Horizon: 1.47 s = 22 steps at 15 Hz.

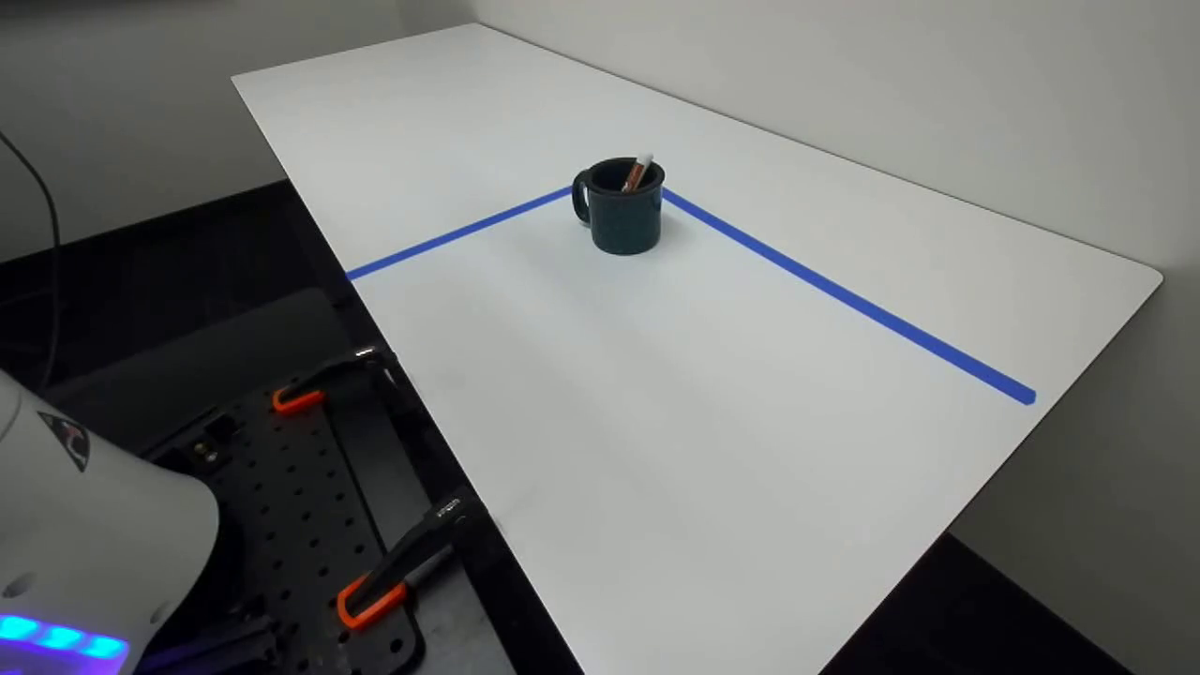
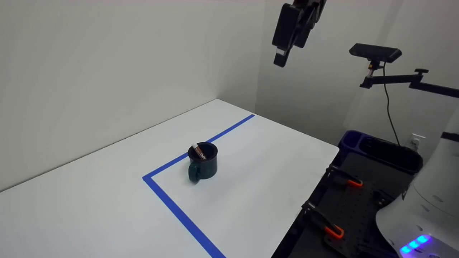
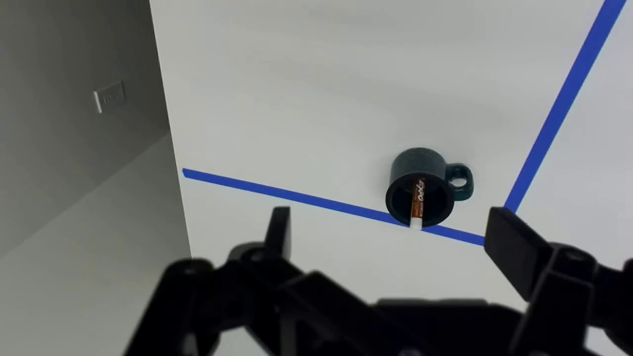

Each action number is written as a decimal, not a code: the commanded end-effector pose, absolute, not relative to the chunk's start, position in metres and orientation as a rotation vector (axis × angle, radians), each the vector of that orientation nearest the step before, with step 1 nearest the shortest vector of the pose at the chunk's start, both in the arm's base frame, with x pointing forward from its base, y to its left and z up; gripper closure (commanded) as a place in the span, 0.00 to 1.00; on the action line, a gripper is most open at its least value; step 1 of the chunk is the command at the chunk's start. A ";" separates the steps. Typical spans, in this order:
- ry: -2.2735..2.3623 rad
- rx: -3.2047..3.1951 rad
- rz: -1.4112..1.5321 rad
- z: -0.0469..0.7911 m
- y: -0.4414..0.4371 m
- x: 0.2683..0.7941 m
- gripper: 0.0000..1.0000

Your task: Remove the marker from the cup and put it on the table inside the border

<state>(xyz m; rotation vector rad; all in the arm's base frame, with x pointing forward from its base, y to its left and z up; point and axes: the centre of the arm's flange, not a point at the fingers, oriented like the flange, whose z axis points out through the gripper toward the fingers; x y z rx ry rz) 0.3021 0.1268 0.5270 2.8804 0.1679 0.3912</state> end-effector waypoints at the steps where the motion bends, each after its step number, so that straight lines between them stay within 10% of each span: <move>1: 0.180 2.887 0.429 0.501 0.121 0.334 0.00; 22: 0.225 3.004 0.498 0.292 0.155 0.491 0.00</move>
